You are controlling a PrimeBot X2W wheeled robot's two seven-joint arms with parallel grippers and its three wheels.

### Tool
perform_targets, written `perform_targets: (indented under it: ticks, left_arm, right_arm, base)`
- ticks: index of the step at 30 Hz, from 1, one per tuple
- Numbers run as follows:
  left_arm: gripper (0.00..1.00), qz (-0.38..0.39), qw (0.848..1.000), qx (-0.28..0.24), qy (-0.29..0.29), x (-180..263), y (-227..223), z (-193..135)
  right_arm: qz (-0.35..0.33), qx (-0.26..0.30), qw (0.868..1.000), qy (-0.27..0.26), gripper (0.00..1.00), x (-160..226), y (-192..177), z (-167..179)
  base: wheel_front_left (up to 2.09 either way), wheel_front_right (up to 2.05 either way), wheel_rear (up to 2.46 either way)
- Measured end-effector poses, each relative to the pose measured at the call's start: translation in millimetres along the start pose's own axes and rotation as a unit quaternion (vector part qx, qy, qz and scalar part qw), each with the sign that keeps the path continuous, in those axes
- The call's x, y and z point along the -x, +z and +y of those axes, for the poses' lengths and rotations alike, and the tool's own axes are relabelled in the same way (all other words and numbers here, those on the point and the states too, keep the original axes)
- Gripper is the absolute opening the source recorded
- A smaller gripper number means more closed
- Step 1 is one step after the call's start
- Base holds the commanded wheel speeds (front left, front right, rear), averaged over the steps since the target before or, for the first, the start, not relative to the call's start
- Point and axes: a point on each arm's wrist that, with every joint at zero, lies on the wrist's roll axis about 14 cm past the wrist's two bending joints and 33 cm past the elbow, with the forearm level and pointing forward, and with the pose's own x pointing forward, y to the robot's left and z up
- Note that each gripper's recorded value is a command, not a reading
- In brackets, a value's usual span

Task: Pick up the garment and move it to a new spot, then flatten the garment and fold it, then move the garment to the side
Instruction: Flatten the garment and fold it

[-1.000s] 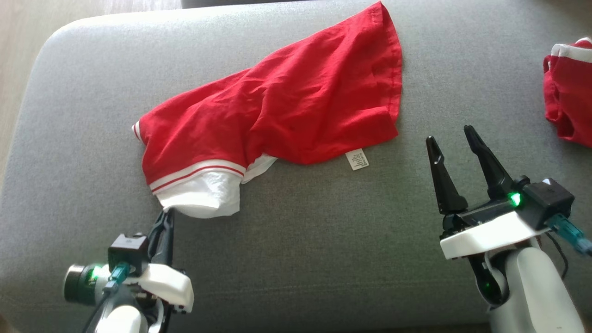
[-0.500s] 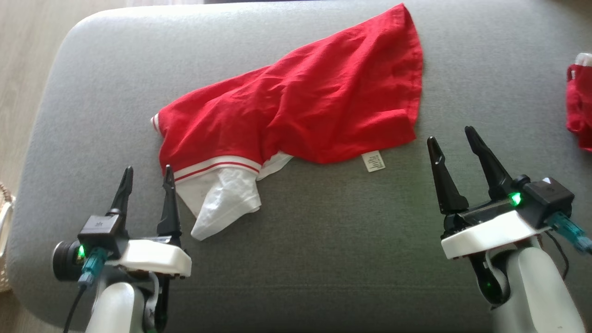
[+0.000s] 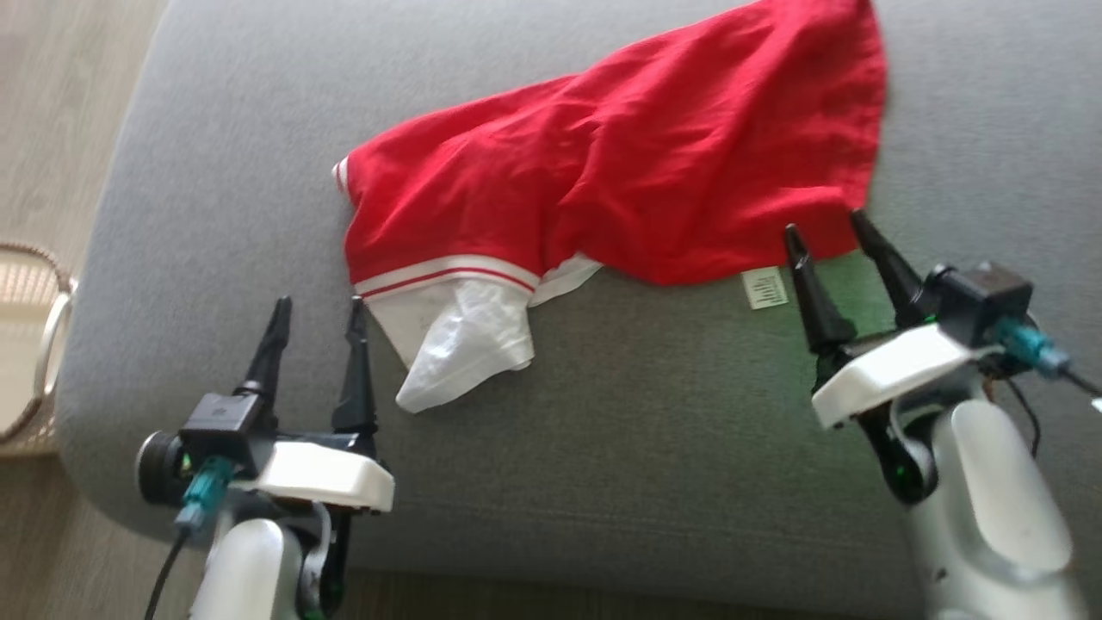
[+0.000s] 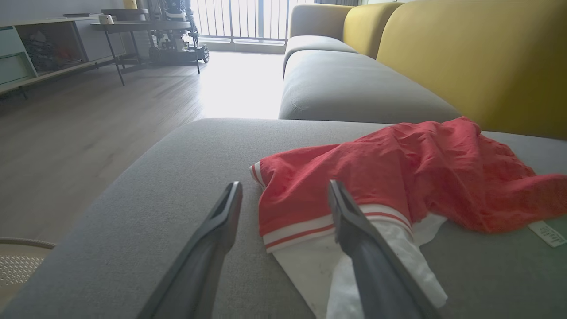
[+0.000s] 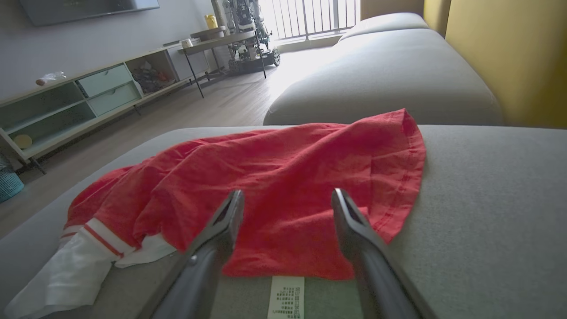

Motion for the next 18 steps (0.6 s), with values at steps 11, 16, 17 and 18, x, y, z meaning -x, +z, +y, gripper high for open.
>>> perform_targets:
  ticks: [11, 16, 17, 18]
  left_arm:
    - [1.0, 0.013, 1.0, -0.003, 0.007, -6, -8, 3]
    - [1.0, 0.019, 1.0, -0.003, 0.004, -7, -12, 1]
    - [1.0, 0.021, 1.0, -0.002, 0.002, -8, -14, 0]
    - [1.0, 0.022, 1.0, 0.0, 0.001, -8, -14, -1]
  right_arm:
    - [0.089, 0.004, 0.995, -0.045, 1.0, -23, -55, -31]
    - [0.114, 0.02, 0.991, -0.067, 1.0, -20, -70, -48]
    - [0.121, 0.019, 0.99, -0.071, 1.0, -19, -74, -51]
    - [0.125, 0.018, 0.989, -0.073, 1.0, -19, -77, -52]
  base:
    - [0.0, 0.0, 0.0]
    - [0.0, 0.0, 0.0]
    - [0.0, 0.0, 0.0]
    - [0.0, 0.0, 0.0]
